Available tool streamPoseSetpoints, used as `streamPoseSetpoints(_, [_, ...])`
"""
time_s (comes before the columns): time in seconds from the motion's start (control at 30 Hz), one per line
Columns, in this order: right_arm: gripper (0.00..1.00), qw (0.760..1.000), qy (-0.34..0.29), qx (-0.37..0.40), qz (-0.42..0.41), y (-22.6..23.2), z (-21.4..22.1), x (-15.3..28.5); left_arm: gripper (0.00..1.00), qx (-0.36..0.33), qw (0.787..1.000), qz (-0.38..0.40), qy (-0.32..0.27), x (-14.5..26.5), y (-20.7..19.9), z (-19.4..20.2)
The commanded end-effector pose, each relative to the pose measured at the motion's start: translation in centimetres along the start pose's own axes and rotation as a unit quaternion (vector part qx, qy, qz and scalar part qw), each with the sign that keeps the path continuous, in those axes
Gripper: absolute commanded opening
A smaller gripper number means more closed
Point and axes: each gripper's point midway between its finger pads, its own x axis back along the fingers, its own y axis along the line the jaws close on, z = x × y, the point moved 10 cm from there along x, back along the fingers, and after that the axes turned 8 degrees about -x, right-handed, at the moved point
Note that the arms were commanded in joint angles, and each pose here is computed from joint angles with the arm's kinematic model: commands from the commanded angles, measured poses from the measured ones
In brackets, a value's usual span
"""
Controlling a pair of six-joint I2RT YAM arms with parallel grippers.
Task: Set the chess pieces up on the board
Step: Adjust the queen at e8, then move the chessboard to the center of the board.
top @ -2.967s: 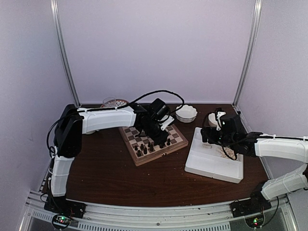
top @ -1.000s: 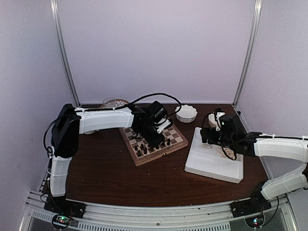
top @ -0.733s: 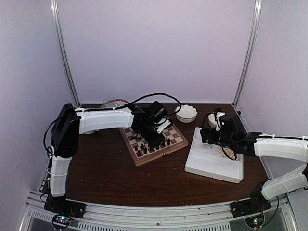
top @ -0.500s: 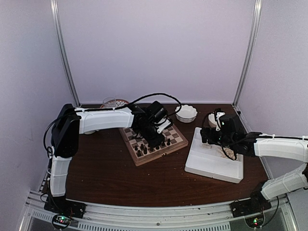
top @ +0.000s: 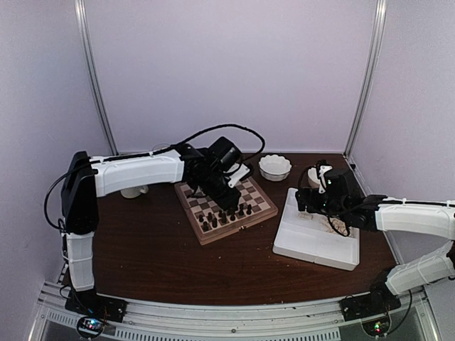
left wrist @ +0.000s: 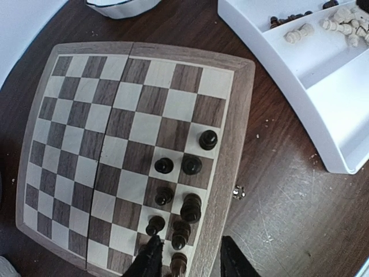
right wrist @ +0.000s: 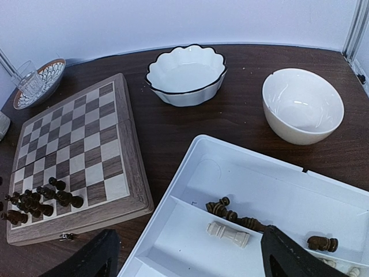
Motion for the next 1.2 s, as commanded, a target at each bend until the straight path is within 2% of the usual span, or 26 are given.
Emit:
streamPoseSetpoints(0.0, [0.88, 1.000, -0.009, -0.009, -0.014, 0.6, -1.3, 0.3, 0.36, 0.010, 0.999, -0.003, -0.050, 4.6, -0.1, -0.9])
streamPoseSetpoints(0.13, [0.88, 1.000, 0.000, -0.014, -0.004, 0.6, -1.4, 0.4, 0.41, 0.039, 0.995, -0.050, -0.077, 7.9, 0.7, 0.2])
streamPoseSetpoints(0.3, [0.83, 0.998, 0.002, -0.033, 0.058, -0.5, -1.7, 0.5, 0.57, 0.090, 0.983, -0.104, -0.124, 11.0, 1.3, 3.6])
streamPoseSetpoints(0.43, [0.81, 0.990, 0.020, -0.088, 0.107, -3.6, -2.1, -0.2, 0.78, 0.115, 0.976, -0.136, -0.124, 11.9, 1.7, 6.7])
streamPoseSetpoints(0.53, [0.80, 0.983, 0.041, -0.121, 0.133, -5.6, -2.2, -1.0, 0.97, 0.165, 0.959, -0.182, -0.145, 12.5, 2.3, 9.0])
streamPoseSetpoints(0.67, [0.80, 0.973, 0.075, -0.132, 0.174, -7.7, -1.8, -2.7, 0.98, 0.232, 0.927, -0.197, -0.220, 12.1, 3.2, 12.0])
streamPoseSetpoints(0.77, [0.80, 0.970, 0.093, -0.134, 0.179, -8.5, -1.7, -3.9, 0.98, 0.249, 0.911, -0.218, -0.246, 12.1, 3.6, 14.3])
streamPoseSetpoints(0.83, [0.80, 0.970, 0.110, -0.129, 0.172, -8.7, -1.4, -4.9, 0.98, 0.243, 0.908, -0.225, -0.256, 12.0, 3.4, 15.4])
streamPoseSetpoints(1.0, [0.81, 0.964, 0.195, -0.117, 0.136, -8.2, -0.4, -8.3, 0.98, 0.246, 0.902, -0.215, -0.281, 11.2, 2.7, 18.2])
streamPoseSetpoints(1.17, [0.83, 0.955, 0.246, -0.123, 0.110, -7.8, 0.6, -10.6, 0.98, 0.247, 0.898, -0.210, -0.297, 10.7, 2.4, 19.0])
